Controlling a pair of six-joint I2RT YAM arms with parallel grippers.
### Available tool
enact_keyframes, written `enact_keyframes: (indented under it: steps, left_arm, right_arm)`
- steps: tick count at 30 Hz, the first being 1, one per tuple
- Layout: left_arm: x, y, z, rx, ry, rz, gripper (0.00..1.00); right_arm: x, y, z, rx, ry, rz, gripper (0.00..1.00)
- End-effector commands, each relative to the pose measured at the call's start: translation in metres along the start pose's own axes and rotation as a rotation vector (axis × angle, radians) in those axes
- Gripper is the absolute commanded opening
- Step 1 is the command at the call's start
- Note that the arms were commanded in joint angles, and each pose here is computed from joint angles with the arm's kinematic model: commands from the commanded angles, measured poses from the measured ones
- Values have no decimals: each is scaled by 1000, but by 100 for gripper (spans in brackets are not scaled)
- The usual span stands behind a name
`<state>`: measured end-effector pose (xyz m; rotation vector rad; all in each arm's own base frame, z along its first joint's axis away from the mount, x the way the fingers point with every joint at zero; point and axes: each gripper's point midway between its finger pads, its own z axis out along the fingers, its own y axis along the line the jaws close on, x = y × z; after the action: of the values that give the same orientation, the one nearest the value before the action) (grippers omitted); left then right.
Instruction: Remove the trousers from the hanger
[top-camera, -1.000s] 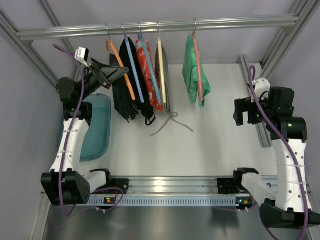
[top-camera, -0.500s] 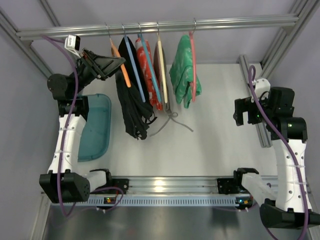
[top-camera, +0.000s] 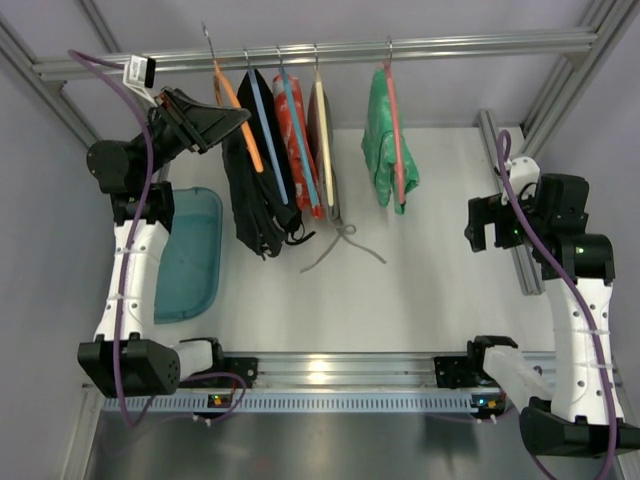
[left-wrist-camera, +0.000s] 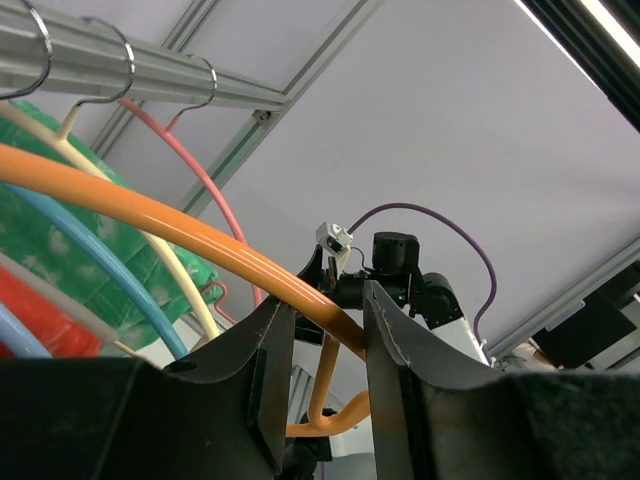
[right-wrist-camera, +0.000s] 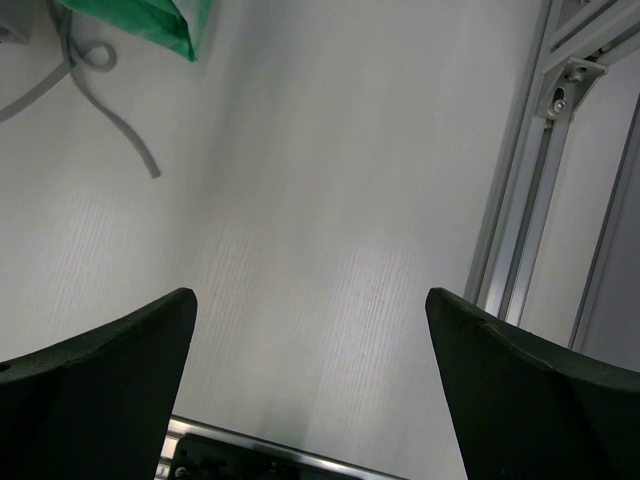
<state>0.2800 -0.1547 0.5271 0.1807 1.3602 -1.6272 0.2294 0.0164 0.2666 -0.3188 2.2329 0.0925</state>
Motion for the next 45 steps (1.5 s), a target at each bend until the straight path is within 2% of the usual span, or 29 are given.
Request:
enact_keyframes:
  steps: [1, 6, 11, 12, 14, 15, 17, 24, 28, 35, 37, 38, 40, 41, 43, 45]
  left_arm:
    - [-8, -92, -2, 206, -49, 407, 6]
    - [1, -97, -7, 206, -43, 418, 5]
    - [25, -95, -22, 190, -26, 412, 4]
    - [32, -84, -24, 176, -15, 394, 4]
    - [45, -89, -32, 181, -3, 432, 3]
    - [52, -78, -36, 164, -1, 414, 2]
    - [66, -85, -45, 170, 10, 478, 0]
    - [101, -80, -64, 141, 69, 488, 0]
    - [114, -86, -72, 125, 82, 503, 0]
    - [130, -84, -82, 90, 127, 522, 0]
    - [133, -85, -84, 87, 133, 536, 0]
    - [134, -83, -85, 76, 134, 524, 0]
    - [135, -84, -86, 75, 134, 532, 0]
    - [137, -85, -87, 80, 141, 542, 0]
    - [137, -86, -87, 77, 142, 554, 0]
    - [138, -84, -88, 68, 152, 558, 0]
  right_arm:
    - [-21, 0, -8, -8, -68, -8, 99]
    - [-37, 13, -18, -80, -119, -12, 99]
    - [-86, 46, -50, -255, -276, 1, 99]
    - [-94, 50, -55, -283, -301, 4, 99]
    - [-119, 59, -70, -333, -373, 23, 99]
    - [-126, 65, -70, -384, -375, 31, 99]
    - [-147, 74, -77, -456, -407, 67, 100]
    - [-209, 111, -91, -679, -476, 155, 99]
    - [-222, 153, -94, -871, -450, 186, 99]
    - [-247, 226, -95, -1078, -417, 284, 99]
    - [-250, 253, -109, -1148, -407, 264, 99]
    - [-250, 265, -97, -1144, -379, 262, 99]
    - [-252, 293, -116, -1212, -378, 219, 99]
    - [-253, 306, -107, -1217, -354, 226, 99]
    - [-254, 330, -123, -1279, -350, 206, 99]
    - [-256, 351, -118, -1296, -326, 216, 98]
